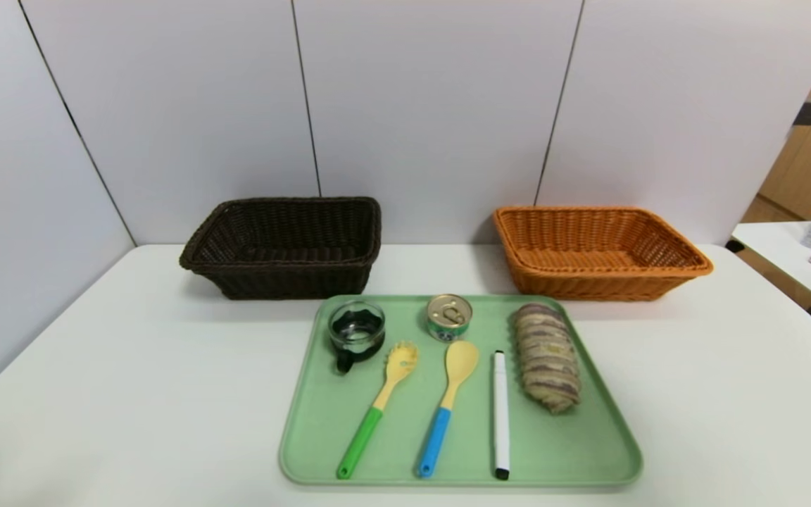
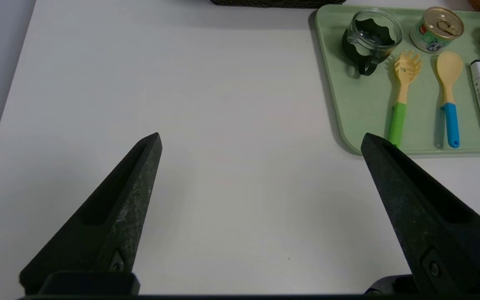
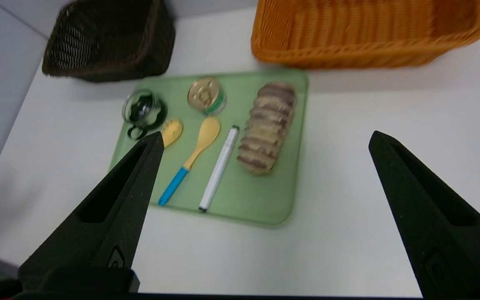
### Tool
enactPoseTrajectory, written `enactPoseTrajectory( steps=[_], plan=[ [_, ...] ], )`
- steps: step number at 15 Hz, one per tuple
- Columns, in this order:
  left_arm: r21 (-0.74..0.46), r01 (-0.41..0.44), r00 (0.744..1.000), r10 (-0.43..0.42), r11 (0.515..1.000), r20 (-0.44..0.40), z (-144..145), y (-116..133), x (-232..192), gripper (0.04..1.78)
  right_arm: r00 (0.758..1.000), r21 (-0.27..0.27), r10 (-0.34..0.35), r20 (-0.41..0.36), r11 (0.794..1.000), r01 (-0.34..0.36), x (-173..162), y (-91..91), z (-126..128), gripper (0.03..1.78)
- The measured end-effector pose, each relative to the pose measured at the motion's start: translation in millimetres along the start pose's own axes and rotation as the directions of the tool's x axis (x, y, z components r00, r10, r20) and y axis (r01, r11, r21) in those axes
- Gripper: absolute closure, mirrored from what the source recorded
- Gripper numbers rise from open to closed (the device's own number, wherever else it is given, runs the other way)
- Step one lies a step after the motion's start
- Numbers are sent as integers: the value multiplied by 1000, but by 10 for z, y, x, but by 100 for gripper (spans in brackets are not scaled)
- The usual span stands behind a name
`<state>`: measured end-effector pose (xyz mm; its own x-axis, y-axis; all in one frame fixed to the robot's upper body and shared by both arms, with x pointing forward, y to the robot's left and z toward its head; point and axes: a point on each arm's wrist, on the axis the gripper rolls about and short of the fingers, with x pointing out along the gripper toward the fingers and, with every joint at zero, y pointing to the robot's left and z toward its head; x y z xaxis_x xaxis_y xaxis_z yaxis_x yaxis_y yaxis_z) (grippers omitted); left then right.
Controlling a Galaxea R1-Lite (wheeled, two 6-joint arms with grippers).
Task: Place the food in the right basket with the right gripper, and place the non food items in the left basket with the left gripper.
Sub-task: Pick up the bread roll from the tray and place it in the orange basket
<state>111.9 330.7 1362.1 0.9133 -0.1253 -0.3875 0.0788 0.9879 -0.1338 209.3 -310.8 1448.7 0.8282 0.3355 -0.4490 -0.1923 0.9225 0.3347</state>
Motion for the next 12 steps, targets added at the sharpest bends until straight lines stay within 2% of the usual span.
enactPoseTrajectory(
  steps=[2, 5, 6, 7, 9, 10, 12],
  plan=[
    [-39, 14, 1000, -14, 999, -9, 285, -5, 252, 13, 983, 43, 2, -182, 999, 6, 465, 101, 68, 11],
    [-184, 77, 996, -67, 980, 62, 602, -52, 668, 13, 937, 111, -40, -348, 990, 84, 1137, 291, 40, 11],
    [-215, 70, 996, -57, 974, 65, 634, -59, 799, 13, 919, 142, -50, -391, 983, 114, 1315, 347, 11, 11],
    [-208, 41, 999, -35, 977, 34, 616, -56, 890, 13, 897, 164, -62, -437, 975, 147, 1470, 387, -28, 11],
    [-161, 4, 996, -18, 987, -85, 505, -50, 1007, 13, 844, 178, -95, -528, 959, 220, 1738, 427, -128, 11],
    [-154, 11, 995, -27, 988, -100, 487, -67, 1057, 13, 825, 190, -111, -555, 948, 255, 1875, 436, -167, 11],
    [-159, 43, 992, -61, 986, -106, 447, -127, 1180, 13, 802, 199, -147, -578, 928, 314, 2083, 439, -221, 11]
  ],
)
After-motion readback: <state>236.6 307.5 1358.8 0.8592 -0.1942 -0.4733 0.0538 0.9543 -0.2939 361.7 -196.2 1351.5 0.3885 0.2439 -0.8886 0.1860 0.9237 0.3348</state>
